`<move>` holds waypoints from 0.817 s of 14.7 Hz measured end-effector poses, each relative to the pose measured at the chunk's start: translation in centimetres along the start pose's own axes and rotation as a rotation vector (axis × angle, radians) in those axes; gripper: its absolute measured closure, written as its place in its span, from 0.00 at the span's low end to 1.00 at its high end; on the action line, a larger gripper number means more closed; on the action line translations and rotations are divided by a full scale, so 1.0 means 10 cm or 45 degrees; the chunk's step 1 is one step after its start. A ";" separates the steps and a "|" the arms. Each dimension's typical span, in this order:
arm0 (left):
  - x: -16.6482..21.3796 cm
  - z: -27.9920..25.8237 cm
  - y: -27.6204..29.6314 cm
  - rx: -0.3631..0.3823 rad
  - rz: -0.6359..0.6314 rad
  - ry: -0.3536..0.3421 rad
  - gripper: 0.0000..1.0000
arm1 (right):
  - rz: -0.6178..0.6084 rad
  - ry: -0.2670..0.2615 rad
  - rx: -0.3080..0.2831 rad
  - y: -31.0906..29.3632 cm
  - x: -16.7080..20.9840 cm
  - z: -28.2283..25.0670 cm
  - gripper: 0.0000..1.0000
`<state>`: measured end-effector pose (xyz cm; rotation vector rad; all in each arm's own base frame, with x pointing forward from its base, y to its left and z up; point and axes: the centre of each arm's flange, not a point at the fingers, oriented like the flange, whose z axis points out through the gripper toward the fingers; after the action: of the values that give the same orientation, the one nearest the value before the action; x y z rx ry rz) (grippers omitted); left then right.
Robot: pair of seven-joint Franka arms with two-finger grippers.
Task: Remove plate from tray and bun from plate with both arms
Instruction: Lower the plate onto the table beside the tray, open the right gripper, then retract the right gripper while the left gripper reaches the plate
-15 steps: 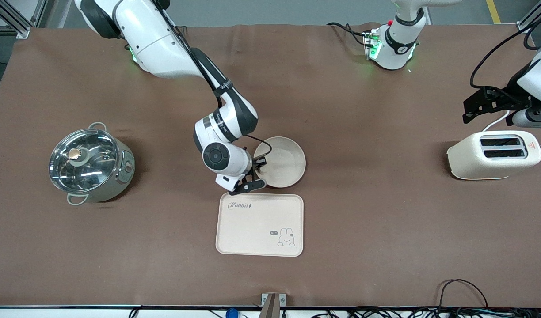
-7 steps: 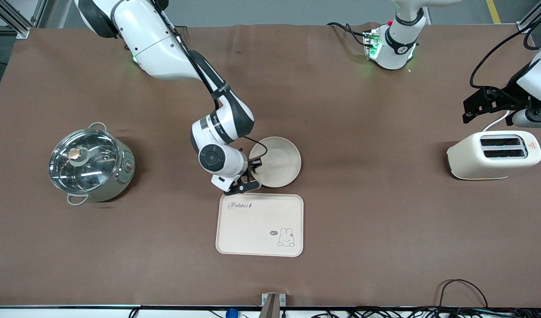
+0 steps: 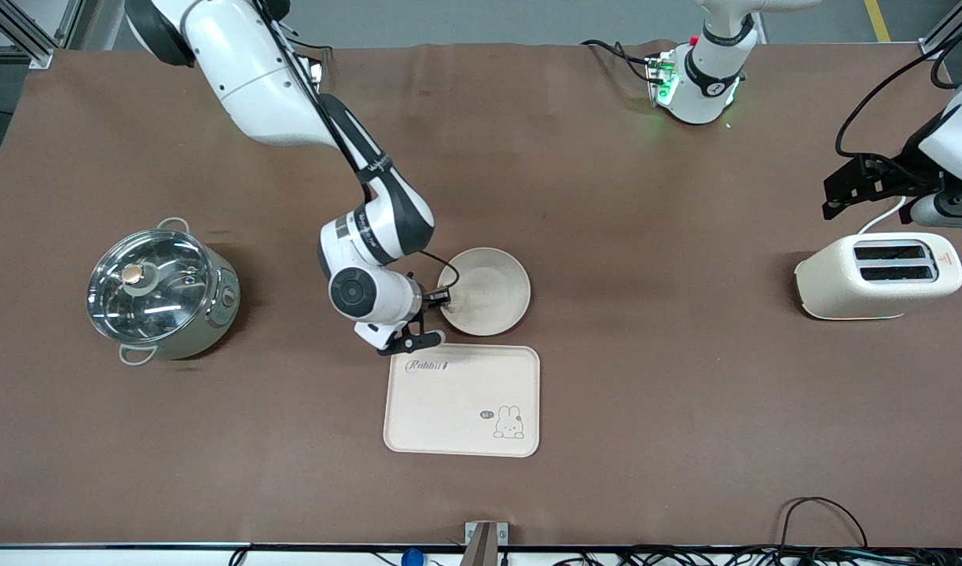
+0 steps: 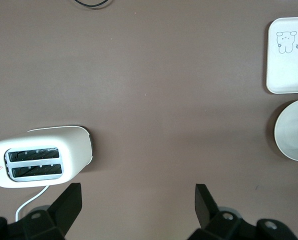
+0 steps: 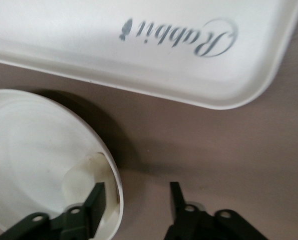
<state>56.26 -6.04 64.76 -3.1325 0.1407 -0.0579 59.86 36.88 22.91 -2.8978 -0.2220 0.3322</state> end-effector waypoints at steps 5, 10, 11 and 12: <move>-0.02 0.02 0.41 -0.023 -0.077 -0.008 0.00 | 0.086 0.066 -0.006 0.53 -0.03 -1.33 0.00; 0.22 0.79 2.18 -0.203 -0.411 0.019 0.00 | 0.148 0.227 -0.212 1.21 -0.38 -2.69 0.00; 0.28 1.11 2.58 -0.244 -0.496 0.013 0.00 | 0.166 0.258 -0.238 1.33 -0.49 -2.95 0.00; 0.31 1.45 2.94 -0.276 -0.559 0.002 0.00 | 0.193 0.284 -0.252 1.46 -0.60 -3.19 0.00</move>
<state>57.24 -35.54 50.14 -3.3087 -0.5794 -0.0483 63.47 15.47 51.14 -3.1231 0.0022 0.0088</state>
